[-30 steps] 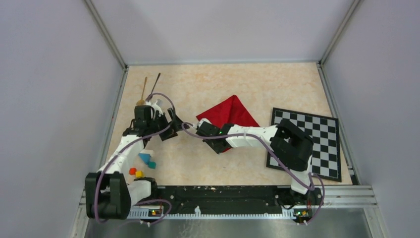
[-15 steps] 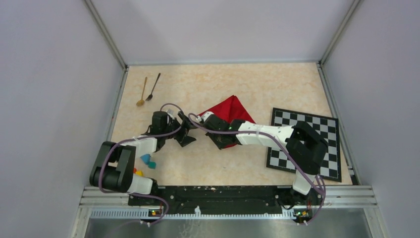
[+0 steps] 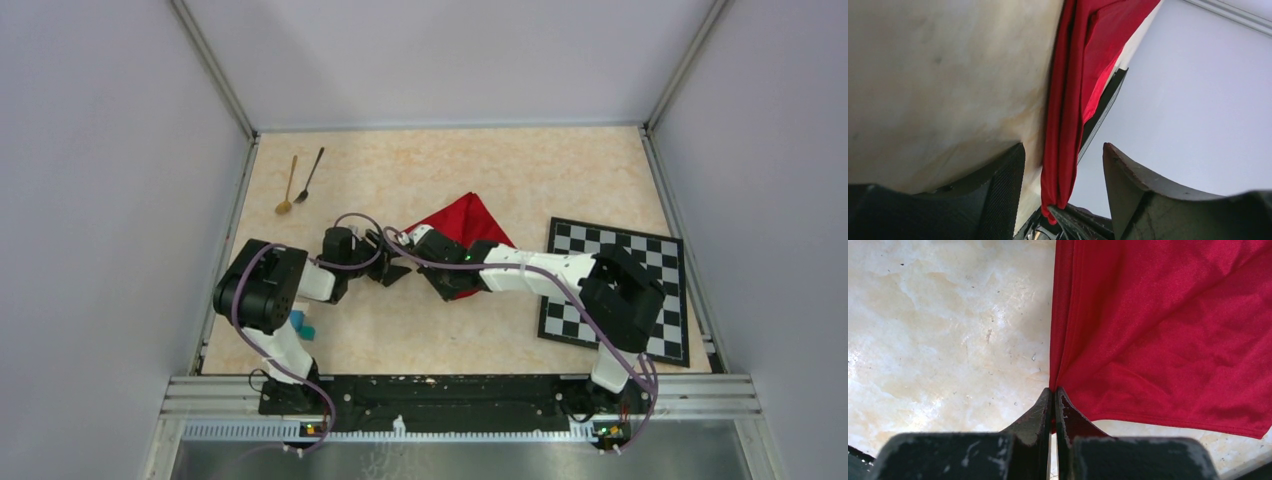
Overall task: Fold the napkin into a case and place the utensils inside
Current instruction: Pick up the upper triangle-folded napkin from the center of the board.
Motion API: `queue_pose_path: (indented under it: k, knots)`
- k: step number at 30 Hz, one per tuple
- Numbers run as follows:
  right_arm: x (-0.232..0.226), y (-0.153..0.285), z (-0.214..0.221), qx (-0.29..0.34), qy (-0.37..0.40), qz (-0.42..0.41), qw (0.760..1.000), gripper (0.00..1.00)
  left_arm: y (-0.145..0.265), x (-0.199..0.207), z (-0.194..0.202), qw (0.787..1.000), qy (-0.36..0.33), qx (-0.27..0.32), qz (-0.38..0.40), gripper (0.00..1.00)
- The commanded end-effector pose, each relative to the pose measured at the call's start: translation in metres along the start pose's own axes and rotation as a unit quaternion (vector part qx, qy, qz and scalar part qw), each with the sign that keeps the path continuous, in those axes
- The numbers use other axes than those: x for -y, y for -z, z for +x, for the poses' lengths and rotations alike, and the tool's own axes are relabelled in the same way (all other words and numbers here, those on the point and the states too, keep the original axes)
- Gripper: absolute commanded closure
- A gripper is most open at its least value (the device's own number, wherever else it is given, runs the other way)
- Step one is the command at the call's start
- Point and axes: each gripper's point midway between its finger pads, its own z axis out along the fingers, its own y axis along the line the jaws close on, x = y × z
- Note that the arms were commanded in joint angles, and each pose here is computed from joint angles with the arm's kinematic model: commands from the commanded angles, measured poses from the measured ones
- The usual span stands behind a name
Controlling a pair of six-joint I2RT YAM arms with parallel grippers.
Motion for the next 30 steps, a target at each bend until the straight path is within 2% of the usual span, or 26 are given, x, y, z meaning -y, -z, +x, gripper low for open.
queue_pose_path:
  k: [1,6,10,12,14,25,28,30]
  knots:
    - [0.003,0.018,-0.021,0.043,-0.016,-0.011,0.999,1.0,-0.016,-0.001,-0.015,1.0,-0.005,0.024,0.003,0.37]
    - [0.005,0.022,-0.025,0.05,-0.019,-0.015,0.998,1.0,-0.025,-0.012,-0.022,0.999,-0.005,0.035,-0.013,0.4]
    - [0.004,0.022,-0.025,0.05,-0.02,-0.018,0.998,1.0,-0.029,-0.015,-0.027,0.999,-0.014,0.043,-0.025,0.47]
    - [0.005,0.022,-0.024,0.049,-0.02,-0.018,0.998,1.0,-0.031,-0.013,-0.03,0.998,-0.021,0.047,-0.024,0.53]
    - [0.006,0.022,-0.023,0.048,-0.021,-0.019,0.998,1.0,-0.031,-0.008,-0.032,0.998,-0.035,0.05,-0.022,0.63]
    - [-0.001,0.014,-0.016,0.044,-0.02,-0.04,0.998,1.0,-0.029,0.007,-0.038,0.996,-0.074,0.055,-0.02,0.95]
    - [-0.005,0.016,-0.018,0.048,-0.025,-0.051,0.997,1.0,-0.024,0.013,-0.038,0.995,-0.084,0.058,-0.021,1.0]
    - [-0.006,0.016,-0.018,0.048,-0.028,-0.054,0.997,1.0,-0.021,0.015,-0.04,0.994,-0.087,0.062,-0.022,1.0]
